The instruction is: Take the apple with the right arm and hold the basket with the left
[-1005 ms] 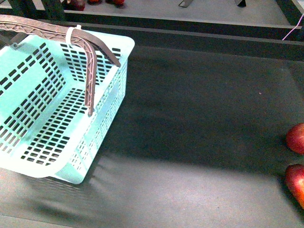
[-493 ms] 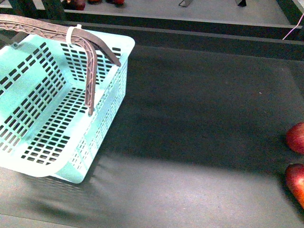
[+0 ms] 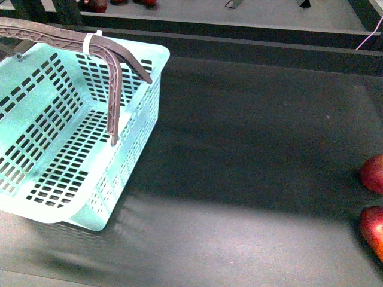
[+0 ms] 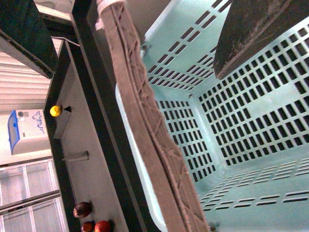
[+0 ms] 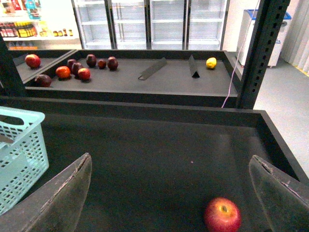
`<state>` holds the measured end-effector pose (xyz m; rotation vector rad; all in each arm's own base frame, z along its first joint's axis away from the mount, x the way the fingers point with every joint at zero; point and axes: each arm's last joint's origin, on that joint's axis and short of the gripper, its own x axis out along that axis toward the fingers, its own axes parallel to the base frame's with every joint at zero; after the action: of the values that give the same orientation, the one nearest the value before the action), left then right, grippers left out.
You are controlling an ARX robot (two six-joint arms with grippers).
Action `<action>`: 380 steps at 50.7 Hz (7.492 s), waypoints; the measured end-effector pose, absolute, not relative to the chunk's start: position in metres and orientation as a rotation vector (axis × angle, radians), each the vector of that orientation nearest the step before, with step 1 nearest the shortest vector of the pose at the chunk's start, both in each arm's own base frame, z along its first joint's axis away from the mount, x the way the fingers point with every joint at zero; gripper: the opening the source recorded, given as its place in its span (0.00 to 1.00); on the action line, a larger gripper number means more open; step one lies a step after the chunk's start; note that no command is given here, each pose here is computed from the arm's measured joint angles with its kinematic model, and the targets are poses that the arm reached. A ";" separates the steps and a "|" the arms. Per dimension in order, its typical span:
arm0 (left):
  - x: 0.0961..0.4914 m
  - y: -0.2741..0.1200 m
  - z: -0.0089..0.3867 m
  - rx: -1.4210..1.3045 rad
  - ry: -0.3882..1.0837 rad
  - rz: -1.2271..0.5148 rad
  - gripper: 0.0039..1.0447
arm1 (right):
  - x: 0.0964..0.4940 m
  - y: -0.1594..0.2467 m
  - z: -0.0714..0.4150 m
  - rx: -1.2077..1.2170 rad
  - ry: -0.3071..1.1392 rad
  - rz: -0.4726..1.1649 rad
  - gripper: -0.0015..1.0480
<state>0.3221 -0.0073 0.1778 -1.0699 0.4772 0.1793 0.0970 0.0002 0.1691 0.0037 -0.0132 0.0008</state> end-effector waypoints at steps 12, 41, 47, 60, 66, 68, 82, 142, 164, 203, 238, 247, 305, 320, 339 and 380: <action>0.364 -0.010 0.177 -1.153 0.481 0.191 0.94 | 0.097 0.000 0.169 0.004 -0.013 0.001 0.92; 0.400 -0.023 0.140 -1.189 0.588 0.250 0.90 | 0.097 0.000 0.169 0.004 -0.013 0.000 0.92; 0.406 -0.024 0.137 -1.188 0.596 0.259 0.72 | 0.097 0.000 0.169 0.004 -0.013 0.000 0.92; 0.411 -0.022 0.137 -1.184 0.603 0.285 0.29 | 0.097 0.000 0.169 0.004 -0.013 0.001 0.92; 0.412 -0.022 0.138 -1.234 0.596 0.303 0.15 | 0.097 0.000 0.169 0.004 -0.013 0.001 0.92; 0.412 -0.022 0.138 -1.226 0.596 0.300 0.15 | 0.097 0.000 0.169 0.004 -0.013 0.001 0.92; 0.400 -0.030 0.148 -1.182 0.606 0.271 0.15 | 0.097 0.000 0.169 0.004 -0.013 0.001 0.92; 0.280 -0.215 0.278 -0.860 0.642 -0.388 0.15 | 0.097 0.000 0.169 0.004 -0.013 0.001 0.92; 0.278 -0.217 0.277 -0.847 0.644 -0.393 0.15 | 0.097 0.000 0.169 0.004 -0.013 0.001 0.92; 0.278 -0.217 0.278 -0.844 0.641 -0.395 0.15 | 0.194 -0.037 0.159 0.149 0.535 -0.365 0.92; 0.278 -0.217 0.278 -0.845 0.642 -0.396 0.15 | 0.321 -0.093 0.022 0.062 0.935 -0.368 0.92; 0.279 -0.217 0.278 -0.845 0.640 -0.394 0.15 | 0.341 -0.094 0.007 0.048 0.954 -0.350 0.92; 0.279 -0.217 0.278 -0.845 0.641 -0.395 0.15 | 0.394 -0.104 -0.050 0.041 1.048 -0.372 0.77; 0.279 -0.217 0.278 -0.845 0.641 -0.395 0.15 | 0.380 -0.100 -0.039 0.045 1.018 -0.337 0.76; 0.279 -0.217 0.278 -0.845 0.641 -0.395 0.15 | 0.349 -0.092 0.095 0.020 0.732 -0.153 0.76; 0.279 -0.217 0.278 -0.844 0.641 -0.395 0.15 | 0.284 0.069 0.264 -0.045 0.284 0.254 0.76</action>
<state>0.2785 -0.2169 0.2782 -0.8444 0.6406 -0.3948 0.2838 0.0692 0.2637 -0.0451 0.2840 0.2543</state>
